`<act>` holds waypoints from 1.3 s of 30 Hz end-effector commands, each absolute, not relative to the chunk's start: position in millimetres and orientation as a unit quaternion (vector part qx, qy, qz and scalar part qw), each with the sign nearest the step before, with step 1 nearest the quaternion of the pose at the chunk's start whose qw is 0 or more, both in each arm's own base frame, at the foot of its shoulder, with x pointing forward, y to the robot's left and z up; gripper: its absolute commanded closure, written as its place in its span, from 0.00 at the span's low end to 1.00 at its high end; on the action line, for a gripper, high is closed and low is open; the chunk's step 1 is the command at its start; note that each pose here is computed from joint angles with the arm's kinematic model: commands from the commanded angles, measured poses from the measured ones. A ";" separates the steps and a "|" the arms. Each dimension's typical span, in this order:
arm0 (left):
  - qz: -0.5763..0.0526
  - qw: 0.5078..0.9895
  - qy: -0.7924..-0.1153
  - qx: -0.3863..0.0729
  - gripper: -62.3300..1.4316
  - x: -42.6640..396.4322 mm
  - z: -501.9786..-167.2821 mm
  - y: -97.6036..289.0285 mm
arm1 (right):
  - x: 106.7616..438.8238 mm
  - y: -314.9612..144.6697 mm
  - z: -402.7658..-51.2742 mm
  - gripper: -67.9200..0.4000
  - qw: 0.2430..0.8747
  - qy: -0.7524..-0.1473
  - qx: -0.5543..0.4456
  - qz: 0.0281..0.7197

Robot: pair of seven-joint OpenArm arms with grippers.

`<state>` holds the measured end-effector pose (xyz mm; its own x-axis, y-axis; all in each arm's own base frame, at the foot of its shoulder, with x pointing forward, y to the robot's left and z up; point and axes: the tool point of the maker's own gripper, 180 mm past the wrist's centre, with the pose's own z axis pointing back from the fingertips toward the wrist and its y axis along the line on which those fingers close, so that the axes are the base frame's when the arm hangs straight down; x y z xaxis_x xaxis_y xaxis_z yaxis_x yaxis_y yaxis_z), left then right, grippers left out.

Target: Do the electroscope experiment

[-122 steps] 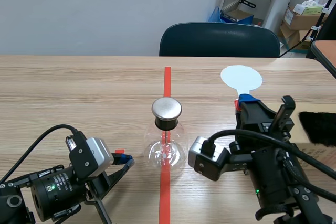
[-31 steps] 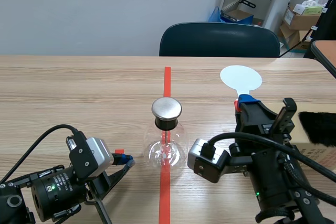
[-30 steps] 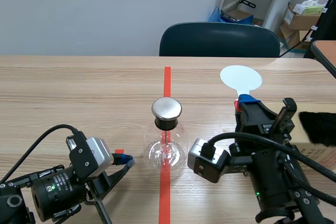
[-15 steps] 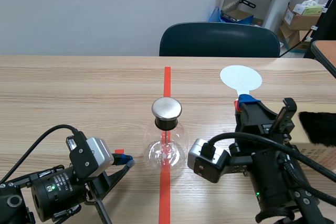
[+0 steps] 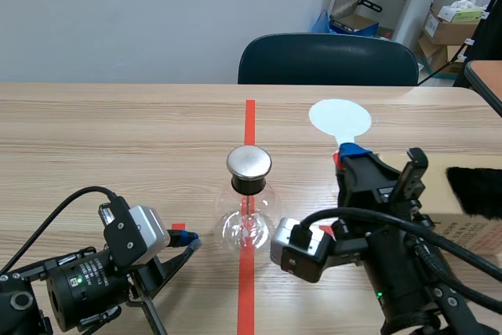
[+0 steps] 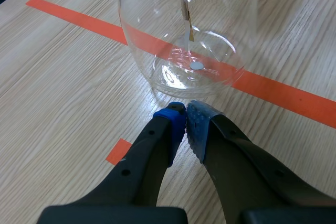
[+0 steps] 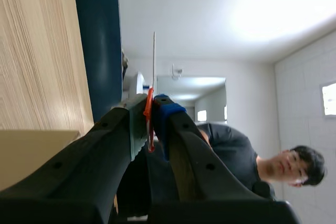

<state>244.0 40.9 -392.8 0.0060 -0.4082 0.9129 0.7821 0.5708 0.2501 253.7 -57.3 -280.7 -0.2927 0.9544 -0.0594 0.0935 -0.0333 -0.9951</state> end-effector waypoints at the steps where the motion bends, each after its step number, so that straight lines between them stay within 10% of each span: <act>1: -0.425 0.681 -0.570 -0.173 0.89 247.3 -384.9 35.7 | 254.5 -52.5 -272.7 0.97 0.365 -0.591 -0.451 0.560; 39: -0.425 0.681 -0.570 -0.173 0.89 247.3 -384.9 35.7 | 217.8 9.3 -279.5 0.97 0.239 -0.652 -0.330 0.640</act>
<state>244.0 40.9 -392.8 0.0062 -0.4079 0.9130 0.7820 0.5710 0.2499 213.5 12.5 -286.7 -0.6797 0.7281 -0.0885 0.0938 -0.0333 -0.9950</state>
